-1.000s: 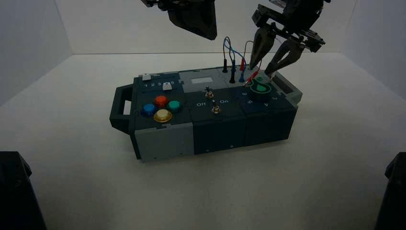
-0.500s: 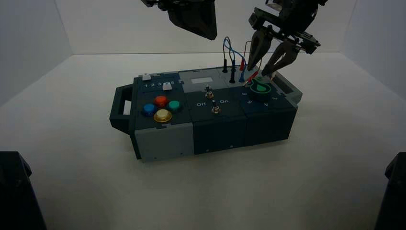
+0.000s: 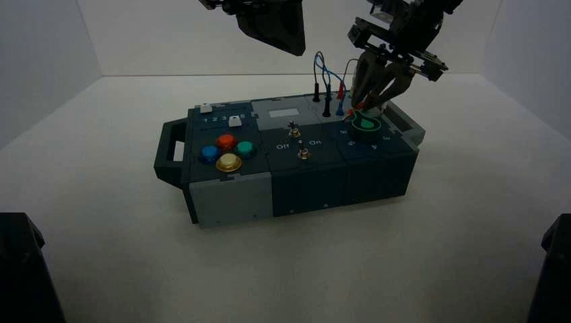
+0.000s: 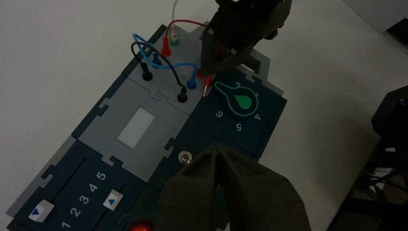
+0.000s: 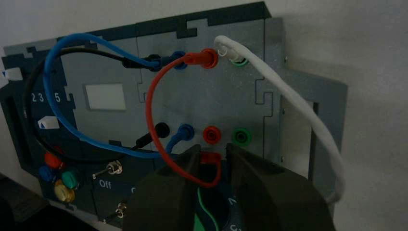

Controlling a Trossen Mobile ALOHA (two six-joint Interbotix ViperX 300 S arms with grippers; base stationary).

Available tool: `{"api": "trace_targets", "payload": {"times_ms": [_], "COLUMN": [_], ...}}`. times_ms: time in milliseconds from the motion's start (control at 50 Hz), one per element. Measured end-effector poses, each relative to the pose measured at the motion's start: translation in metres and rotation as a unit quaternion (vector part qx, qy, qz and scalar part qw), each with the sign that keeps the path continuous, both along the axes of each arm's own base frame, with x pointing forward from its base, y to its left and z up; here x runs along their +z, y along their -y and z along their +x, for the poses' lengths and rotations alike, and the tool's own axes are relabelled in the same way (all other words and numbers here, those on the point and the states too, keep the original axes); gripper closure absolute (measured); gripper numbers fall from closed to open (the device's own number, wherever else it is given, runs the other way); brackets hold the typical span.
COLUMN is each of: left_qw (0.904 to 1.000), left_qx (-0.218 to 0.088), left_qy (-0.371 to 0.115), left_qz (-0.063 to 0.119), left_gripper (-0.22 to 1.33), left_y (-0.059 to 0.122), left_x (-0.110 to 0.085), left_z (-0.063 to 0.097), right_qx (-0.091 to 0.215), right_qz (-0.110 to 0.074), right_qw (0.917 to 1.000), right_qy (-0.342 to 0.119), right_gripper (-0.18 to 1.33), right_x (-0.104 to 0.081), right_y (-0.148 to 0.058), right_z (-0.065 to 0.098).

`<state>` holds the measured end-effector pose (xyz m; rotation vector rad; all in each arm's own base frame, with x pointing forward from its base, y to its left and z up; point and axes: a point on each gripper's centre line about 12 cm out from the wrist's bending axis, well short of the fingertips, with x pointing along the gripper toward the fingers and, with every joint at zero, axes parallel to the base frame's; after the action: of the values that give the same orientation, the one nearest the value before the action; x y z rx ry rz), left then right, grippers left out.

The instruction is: Insert the red wire.

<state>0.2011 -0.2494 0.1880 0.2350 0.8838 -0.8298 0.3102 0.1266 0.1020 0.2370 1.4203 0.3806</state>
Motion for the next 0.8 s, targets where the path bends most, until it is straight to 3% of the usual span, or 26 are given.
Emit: {"api": "trace_targets", "payload": {"times_ms": [240, 800], "left_qw": [1.0000, 1.0000], "left_qx": [0.000, 0.000], "left_qy": [0.002, 0.003], "left_qz": [-0.001, -0.002], "left_gripper": [1.28, 1.28], "left_y": [0.0003, 0.0005], "left_x": [0.0006, 0.0016], "left_z": [0.0004, 0.0006], "right_qx": [0.008, 0.017], "right_qz": [0.003, 0.011], "right_qw": [1.0000, 0.9998], "right_qy": [-0.001, -0.007], "right_gripper": [0.91, 1.04], "right_x": [0.0016, 0.0097], "right_y": [-0.0011, -0.0024], "right_z": [0.0003, -0.0022]}}
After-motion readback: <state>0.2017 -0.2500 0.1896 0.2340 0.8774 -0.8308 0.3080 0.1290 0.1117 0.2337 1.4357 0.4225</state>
